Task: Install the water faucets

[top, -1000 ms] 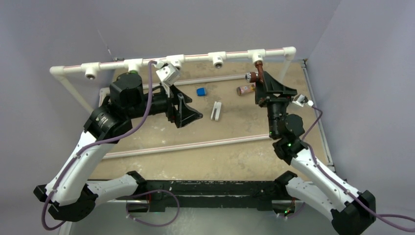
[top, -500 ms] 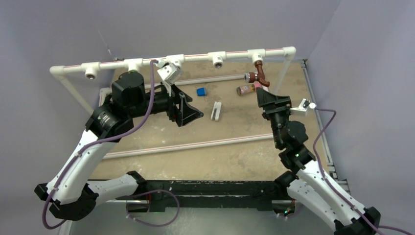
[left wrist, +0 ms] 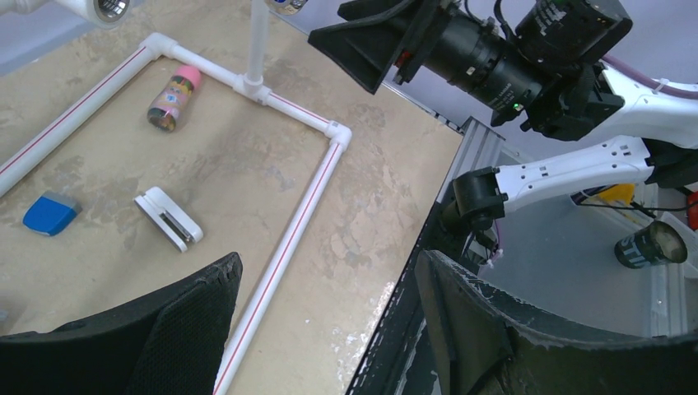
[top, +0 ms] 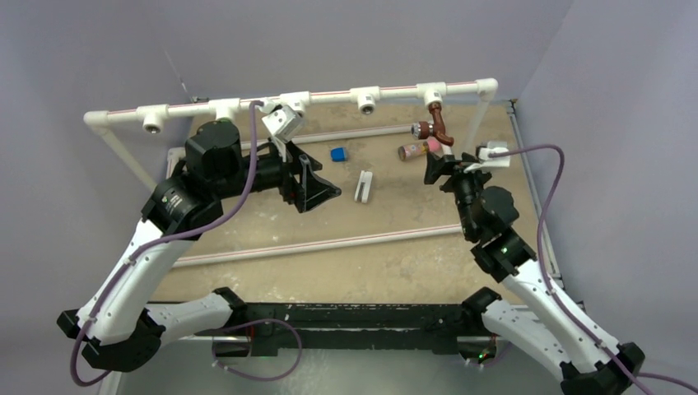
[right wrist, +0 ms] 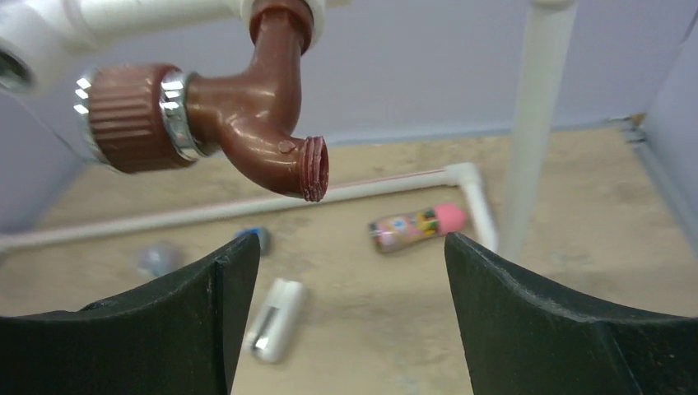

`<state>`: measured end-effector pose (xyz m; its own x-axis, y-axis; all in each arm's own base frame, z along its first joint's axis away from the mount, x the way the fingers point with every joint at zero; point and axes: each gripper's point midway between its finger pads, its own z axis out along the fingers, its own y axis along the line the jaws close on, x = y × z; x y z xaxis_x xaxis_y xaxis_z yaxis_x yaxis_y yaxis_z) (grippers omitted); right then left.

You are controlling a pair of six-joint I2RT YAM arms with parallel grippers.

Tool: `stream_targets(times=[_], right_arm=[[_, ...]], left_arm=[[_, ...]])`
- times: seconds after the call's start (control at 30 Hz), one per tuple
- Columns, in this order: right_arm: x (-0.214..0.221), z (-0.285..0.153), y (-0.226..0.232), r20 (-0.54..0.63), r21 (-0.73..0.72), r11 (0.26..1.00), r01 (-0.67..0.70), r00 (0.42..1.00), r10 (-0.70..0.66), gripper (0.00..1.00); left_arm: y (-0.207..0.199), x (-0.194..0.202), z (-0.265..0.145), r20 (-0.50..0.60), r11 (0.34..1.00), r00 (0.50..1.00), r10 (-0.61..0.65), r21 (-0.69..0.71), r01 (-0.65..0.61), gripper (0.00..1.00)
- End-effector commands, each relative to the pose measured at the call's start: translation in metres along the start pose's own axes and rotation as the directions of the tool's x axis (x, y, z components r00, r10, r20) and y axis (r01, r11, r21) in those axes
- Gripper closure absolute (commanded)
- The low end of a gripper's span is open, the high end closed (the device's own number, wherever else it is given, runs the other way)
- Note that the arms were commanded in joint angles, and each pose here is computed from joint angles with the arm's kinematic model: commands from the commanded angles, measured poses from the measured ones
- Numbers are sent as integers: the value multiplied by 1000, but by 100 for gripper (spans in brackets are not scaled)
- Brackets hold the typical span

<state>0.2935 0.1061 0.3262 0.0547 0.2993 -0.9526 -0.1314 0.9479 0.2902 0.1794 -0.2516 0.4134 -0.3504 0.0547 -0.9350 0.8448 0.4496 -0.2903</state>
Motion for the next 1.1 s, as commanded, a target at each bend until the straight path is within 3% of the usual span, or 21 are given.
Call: stream_targets(times=[0.0, 0.27, 0.4, 0.5, 0.63, 0.73, 0.87, 1.07], right_arm=[[-8, 12, -14, -40, 40, 923, 383, 924, -381, 15], [-36, 21, -15, 8, 58, 685, 726, 686, -728, 12], [-47, 20, -4, 66, 51, 510, 859, 506, -860, 11], [-59, 16, 3, 117, 87, 343, 935, 332, -936, 9], [-80, 12, 5, 133, 201, 166, 965, 142, -981, 8], [-84, 15, 14, 147, 219, 62, 974, 30, -989, 7], [-83, 22, 28, 175, 207, 15, 978, -22, -984, 8], [-78, 33, 40, 197, 197, 15, 980, -24, -980, 12]], left_arm=[[-8, -13, -9, 45, 999, 998, 45, 13, -46, 23], [-6, -9, -11, 45, 998, 997, 55, 3, -55, 23], [-6, -9, -12, 47, 998, 997, 57, 1, -57, 23], [-7, -10, -12, 49, 998, 997, 58, 1, -58, 23], [-6, -11, -12, 50, 998, 997, 57, -1, -57, 23], [-6, -10, -11, 46, 998, 997, 55, 1, -55, 23], [-5, -10, -10, 42, 999, 998, 53, -1, -53, 23], [-6, -11, -9, 39, 999, 998, 52, 5, -52, 23]])
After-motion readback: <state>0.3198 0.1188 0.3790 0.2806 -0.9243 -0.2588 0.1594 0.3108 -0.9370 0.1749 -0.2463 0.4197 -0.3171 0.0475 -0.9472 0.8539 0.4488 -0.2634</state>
